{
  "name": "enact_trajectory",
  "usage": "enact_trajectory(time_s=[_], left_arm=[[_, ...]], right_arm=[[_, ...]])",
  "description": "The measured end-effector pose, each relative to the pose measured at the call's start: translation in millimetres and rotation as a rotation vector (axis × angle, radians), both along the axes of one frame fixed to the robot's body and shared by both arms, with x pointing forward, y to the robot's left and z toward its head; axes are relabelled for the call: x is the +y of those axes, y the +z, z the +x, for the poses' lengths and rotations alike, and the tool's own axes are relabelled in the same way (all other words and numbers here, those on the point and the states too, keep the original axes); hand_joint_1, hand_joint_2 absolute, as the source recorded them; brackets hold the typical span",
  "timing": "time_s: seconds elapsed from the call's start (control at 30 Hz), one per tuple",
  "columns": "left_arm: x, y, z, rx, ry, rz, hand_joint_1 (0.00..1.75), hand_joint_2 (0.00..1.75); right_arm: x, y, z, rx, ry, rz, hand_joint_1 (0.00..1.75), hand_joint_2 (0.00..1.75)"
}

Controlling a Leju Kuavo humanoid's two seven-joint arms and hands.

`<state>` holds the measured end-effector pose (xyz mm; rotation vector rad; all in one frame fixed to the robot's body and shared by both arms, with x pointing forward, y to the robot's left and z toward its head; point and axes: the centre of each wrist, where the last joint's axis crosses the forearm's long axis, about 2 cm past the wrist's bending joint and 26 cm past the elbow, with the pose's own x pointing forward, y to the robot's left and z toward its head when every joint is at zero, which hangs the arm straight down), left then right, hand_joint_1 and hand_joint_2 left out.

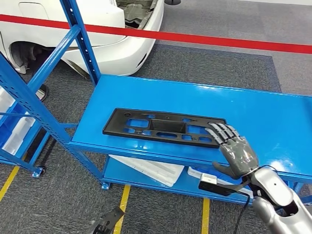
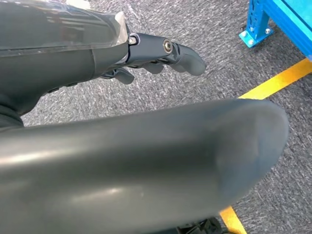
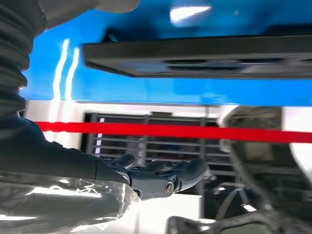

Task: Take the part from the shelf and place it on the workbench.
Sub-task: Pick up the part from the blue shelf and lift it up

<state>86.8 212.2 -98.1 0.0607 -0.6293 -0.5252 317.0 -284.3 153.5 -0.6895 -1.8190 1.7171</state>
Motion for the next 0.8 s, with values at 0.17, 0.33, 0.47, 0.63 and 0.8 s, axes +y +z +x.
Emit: enact_trajectory(time_s=[0.17, 0.33, 0.47, 0.63, 0.8], left_arm=[[0, 0.5, 2.2, 0.004, -0.011, 0.004, 0.0, 0.0], [-1, 0.8, 3.3, 0.003, -0.019, 0.005, 0.0, 0.0], [-1, 0.9, 3.6, 0.004, -0.023, 0.008, 0.0, 0.0], [-1, 0.9, 3.9, 0.002, -0.023, 0.01, 0.0, 0.0], [-1, 1.0, 4.2, 0.0, -0.026, 0.011, 0.0, 0.0]], right_arm=[[14, 7, 15, -0.001, 0.052, -0.04, 0.0, 1.75], [24, 11, 25, -0.014, 0.078, -0.064, 0.0, 1.75], [27, 8, 28, -0.007, 0.075, -0.069, 0.0, 1.75], [29, 1, 29, -0.008, 0.067, -0.072, 0.0, 1.75], [30, -9, 29, 0.0, 0.049, -0.08, 0.0, 1.75]])
